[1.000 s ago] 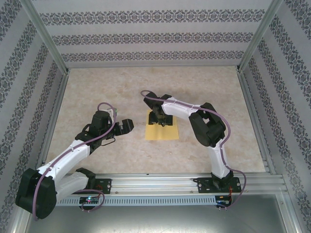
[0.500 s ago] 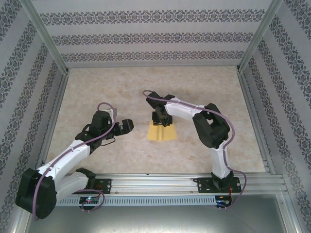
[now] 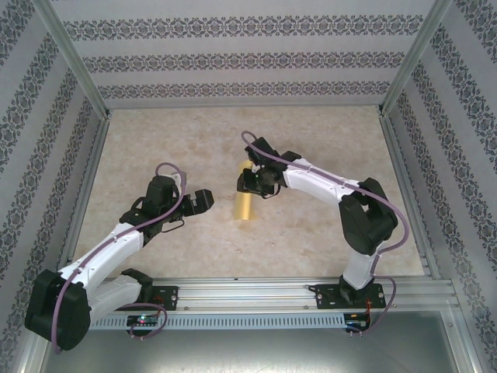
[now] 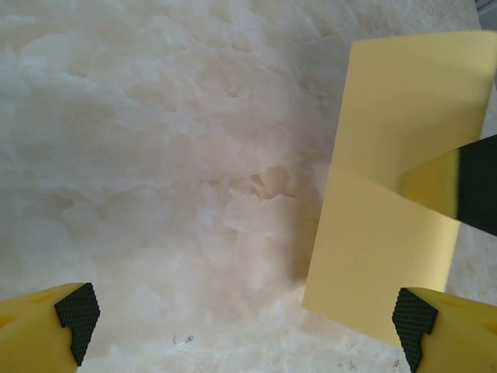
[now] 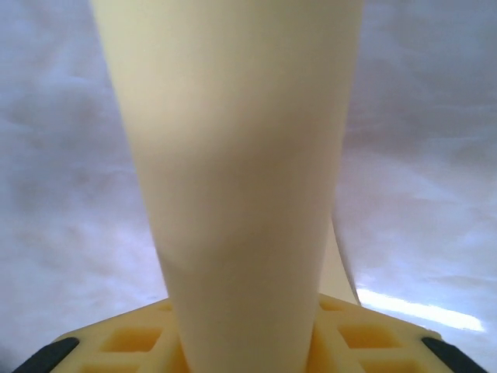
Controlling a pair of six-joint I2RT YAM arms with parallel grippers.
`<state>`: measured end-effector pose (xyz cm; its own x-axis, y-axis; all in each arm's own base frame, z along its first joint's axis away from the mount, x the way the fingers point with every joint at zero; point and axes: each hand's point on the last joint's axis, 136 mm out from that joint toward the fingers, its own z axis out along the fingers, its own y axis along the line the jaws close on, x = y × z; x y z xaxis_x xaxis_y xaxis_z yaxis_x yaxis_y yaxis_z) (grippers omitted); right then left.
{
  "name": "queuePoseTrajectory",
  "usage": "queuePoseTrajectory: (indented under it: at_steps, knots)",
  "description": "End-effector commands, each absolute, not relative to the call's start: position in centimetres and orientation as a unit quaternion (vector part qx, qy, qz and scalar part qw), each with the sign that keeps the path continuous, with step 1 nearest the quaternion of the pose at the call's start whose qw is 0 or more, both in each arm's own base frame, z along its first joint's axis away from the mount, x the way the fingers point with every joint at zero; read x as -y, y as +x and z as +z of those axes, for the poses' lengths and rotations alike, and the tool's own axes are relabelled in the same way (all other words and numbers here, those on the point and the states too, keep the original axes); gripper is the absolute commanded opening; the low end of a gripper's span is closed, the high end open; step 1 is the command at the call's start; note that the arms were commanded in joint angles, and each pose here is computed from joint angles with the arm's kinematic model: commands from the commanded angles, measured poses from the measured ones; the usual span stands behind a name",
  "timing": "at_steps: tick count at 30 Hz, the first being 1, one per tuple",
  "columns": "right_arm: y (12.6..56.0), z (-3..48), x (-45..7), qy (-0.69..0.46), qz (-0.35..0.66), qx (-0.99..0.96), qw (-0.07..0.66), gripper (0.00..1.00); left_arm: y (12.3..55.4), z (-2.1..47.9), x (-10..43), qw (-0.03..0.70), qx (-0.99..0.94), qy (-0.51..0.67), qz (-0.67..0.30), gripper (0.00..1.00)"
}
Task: Fold a paper plane with a square sheet of paper (pick it up from the middle)
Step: Fold the square sheet of paper in half at the center of the table.
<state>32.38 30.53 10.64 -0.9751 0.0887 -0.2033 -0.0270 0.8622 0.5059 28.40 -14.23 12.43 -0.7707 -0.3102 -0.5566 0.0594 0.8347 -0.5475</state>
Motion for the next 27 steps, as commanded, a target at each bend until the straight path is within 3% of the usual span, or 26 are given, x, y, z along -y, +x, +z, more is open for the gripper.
queuePoseTrajectory:
  at_steps: [1,6,16,27]
  knots:
    - [32.4,15.6,-34.1,-0.003,0.416,-0.902,0.112,0.39,28.7,13.6,14.2,0.335,-0.897,-0.068,-0.282,1.0]
    - [32.7,15.1,-34.8,0.018,0.502,-0.861,0.074,0.4,28.6,14.0,14.8,0.329,-0.893,-0.064,-0.299,1.0]
    - [31.5,4.8,-30.0,0.02,0.335,-0.942,0.009,0.45,28.7,13.4,15.9,0.298,-0.899,-0.057,-0.315,1.0]
    - [32.4,3.6,-26.7,0.02,0.276,-0.961,0.009,0.54,29.0,12.6,17.0,0.276,-0.903,-0.049,-0.324,1.0]
